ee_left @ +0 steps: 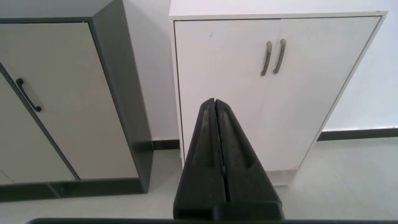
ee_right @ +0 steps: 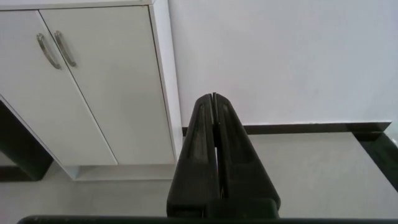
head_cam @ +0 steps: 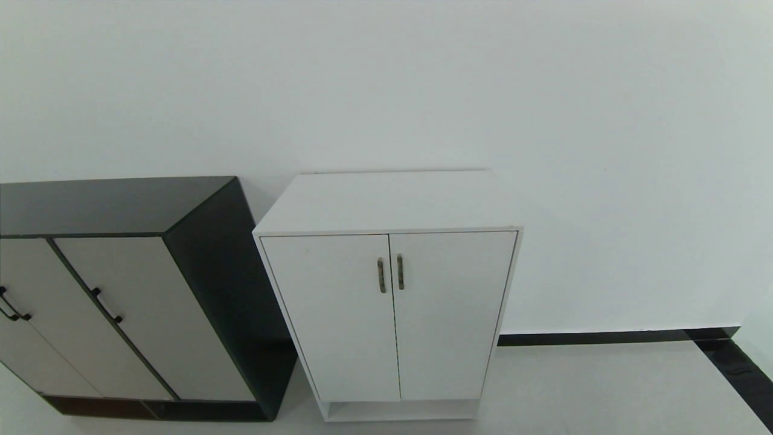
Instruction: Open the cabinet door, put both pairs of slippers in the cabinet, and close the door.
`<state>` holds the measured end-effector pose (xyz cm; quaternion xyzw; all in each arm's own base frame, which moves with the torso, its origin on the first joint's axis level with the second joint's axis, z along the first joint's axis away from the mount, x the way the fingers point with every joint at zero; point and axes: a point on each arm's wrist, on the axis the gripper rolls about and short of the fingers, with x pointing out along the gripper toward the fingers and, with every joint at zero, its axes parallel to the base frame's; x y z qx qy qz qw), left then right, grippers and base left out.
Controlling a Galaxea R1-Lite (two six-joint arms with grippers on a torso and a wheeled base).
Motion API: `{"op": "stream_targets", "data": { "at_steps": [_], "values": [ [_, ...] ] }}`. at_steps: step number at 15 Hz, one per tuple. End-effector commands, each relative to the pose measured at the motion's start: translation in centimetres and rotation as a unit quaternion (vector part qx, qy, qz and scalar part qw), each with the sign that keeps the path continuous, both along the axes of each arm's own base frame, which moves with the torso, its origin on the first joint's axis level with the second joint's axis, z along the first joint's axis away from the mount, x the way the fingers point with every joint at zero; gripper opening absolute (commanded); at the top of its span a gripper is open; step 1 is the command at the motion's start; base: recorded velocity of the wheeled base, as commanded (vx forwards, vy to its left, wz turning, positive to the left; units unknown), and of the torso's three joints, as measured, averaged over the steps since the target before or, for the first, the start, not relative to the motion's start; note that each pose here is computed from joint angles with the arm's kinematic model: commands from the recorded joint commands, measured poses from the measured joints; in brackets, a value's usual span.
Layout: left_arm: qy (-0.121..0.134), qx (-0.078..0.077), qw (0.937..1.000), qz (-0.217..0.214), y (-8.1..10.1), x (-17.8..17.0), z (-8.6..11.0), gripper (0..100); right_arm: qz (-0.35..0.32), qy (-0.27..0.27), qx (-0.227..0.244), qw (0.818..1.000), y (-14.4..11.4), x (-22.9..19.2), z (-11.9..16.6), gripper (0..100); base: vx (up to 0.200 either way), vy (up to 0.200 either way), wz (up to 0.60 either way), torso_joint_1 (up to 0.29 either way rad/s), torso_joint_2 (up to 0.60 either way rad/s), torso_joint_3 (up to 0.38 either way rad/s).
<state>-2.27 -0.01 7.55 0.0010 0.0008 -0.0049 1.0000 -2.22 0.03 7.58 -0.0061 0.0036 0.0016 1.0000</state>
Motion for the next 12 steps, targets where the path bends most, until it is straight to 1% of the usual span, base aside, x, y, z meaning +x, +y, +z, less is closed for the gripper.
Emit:
{"op": "stream_targets", "data": {
  "at_steps": [1,3,12],
  "values": [
    [0.000,0.004,1.0000,0.000,0.00,0.00,0.00,0,0.001,-0.004,0.002,1.000,0.00,-0.06,-0.03,0,0.000,0.000,0.00,0.000,0.00,0.000],
    [0.000,0.001,1.0000,0.000,0.00,0.00,0.00,0,0.002,-0.004,0.002,1.000,0.01,-0.06,-0.03,0,0.000,0.000,0.00,0.000,0.00,0.000],
    [0.000,0.001,1.0000,0.000,0.00,0.00,0.00,0,0.003,-0.004,0.002,1.000,0.01,-0.06,-0.03,0,0.000,0.000,0.00,0.000,0.00,0.000]
  ]
}}
